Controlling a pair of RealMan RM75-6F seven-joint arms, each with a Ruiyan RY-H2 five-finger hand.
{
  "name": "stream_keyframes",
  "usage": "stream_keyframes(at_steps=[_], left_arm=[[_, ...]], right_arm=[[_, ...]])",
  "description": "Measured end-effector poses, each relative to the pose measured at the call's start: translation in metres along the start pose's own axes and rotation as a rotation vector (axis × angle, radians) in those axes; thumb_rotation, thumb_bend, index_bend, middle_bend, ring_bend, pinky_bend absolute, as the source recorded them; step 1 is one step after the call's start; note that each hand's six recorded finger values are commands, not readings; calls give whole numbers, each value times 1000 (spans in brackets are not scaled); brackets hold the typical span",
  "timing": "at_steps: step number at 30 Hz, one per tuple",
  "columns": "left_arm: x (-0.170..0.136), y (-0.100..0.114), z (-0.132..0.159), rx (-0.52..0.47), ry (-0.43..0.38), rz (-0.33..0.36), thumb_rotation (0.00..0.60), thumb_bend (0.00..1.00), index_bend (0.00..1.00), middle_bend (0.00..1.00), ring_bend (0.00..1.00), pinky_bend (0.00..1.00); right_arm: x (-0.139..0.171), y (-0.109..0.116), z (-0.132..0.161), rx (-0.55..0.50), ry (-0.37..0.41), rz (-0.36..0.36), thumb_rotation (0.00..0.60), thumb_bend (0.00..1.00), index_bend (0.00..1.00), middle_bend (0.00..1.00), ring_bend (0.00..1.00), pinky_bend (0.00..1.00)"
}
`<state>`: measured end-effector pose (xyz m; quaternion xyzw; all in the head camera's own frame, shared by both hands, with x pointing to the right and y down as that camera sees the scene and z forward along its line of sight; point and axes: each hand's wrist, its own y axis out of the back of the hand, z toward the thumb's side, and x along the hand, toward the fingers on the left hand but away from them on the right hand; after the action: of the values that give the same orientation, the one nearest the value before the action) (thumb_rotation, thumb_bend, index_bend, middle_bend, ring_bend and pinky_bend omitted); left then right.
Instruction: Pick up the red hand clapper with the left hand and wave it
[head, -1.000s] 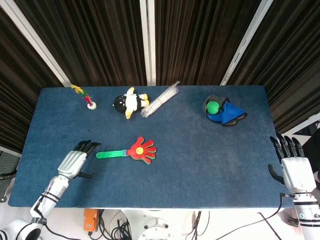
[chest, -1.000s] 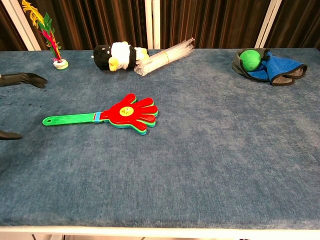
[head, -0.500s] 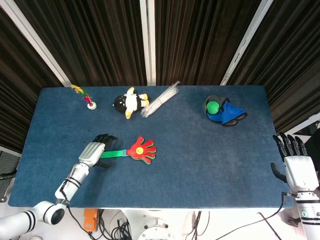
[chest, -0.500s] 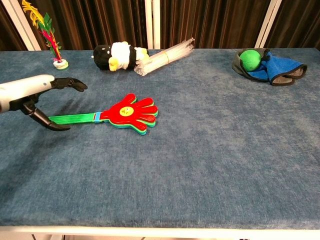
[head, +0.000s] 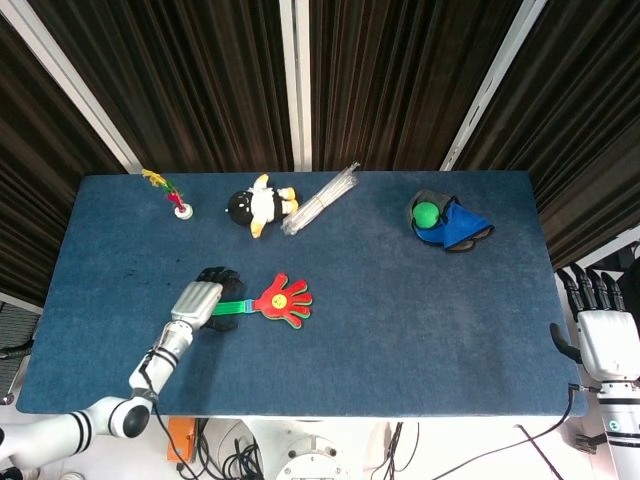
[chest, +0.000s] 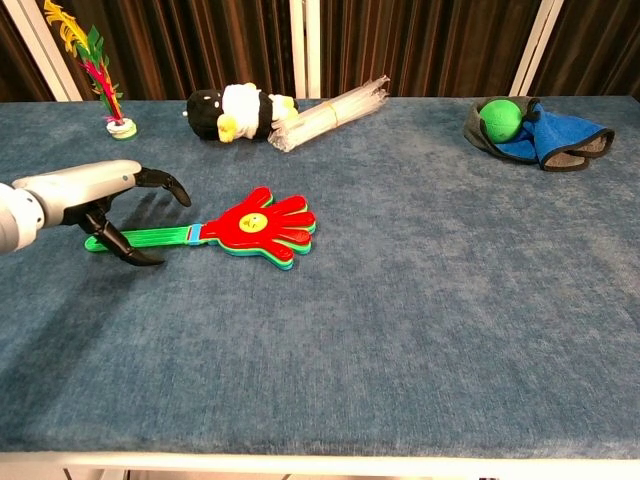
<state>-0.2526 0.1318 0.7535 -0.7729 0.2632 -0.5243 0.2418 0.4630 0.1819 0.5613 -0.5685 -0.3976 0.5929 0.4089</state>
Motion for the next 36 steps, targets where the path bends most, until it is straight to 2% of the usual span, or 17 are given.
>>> stream_keyframes(at_steps=[5, 13, 15, 18, 19, 26, 36], left_arm=[[6, -3, 6, 0, 25, -20, 475, 174, 273, 101, 0, 0], [15, -2, 16, -2, 45, -23, 468, 180, 324, 101, 0, 0], [15, -3, 14, 0, 57, -28, 497, 188, 338, 101, 0, 0], [16, -6, 12, 4, 74, -34, 590, 195, 365, 101, 0, 0], [16, -6, 12, 5, 74, -31, 599, 197, 372, 101, 0, 0], [16, -9, 17, 18, 67, -16, 600, 228, 450, 114, 0, 0], [17, -9, 24, -17, 58, 9, 600, 276, 550, 154, 0, 0]], right_arm=[[1, 0, -3, -1, -6, 1, 600, 301, 0, 0, 0, 0], [1, 0, -3, -4, -2, -4, 600, 301, 0, 0, 0, 0], [1, 0, -3, -5, -2, -4, 600, 301, 0, 0, 0, 0], [1, -1, -3, -4, -5, -1, 600, 301, 0, 0, 0, 0], [1, -1, -4, -4, -5, 0, 600, 301, 0, 0, 0, 0], [1, -1, -4, -5, -8, 3, 600, 302, 0, 0, 0, 0], [1, -2, -6, -8, -13, 7, 600, 303, 0, 0, 0, 0]])
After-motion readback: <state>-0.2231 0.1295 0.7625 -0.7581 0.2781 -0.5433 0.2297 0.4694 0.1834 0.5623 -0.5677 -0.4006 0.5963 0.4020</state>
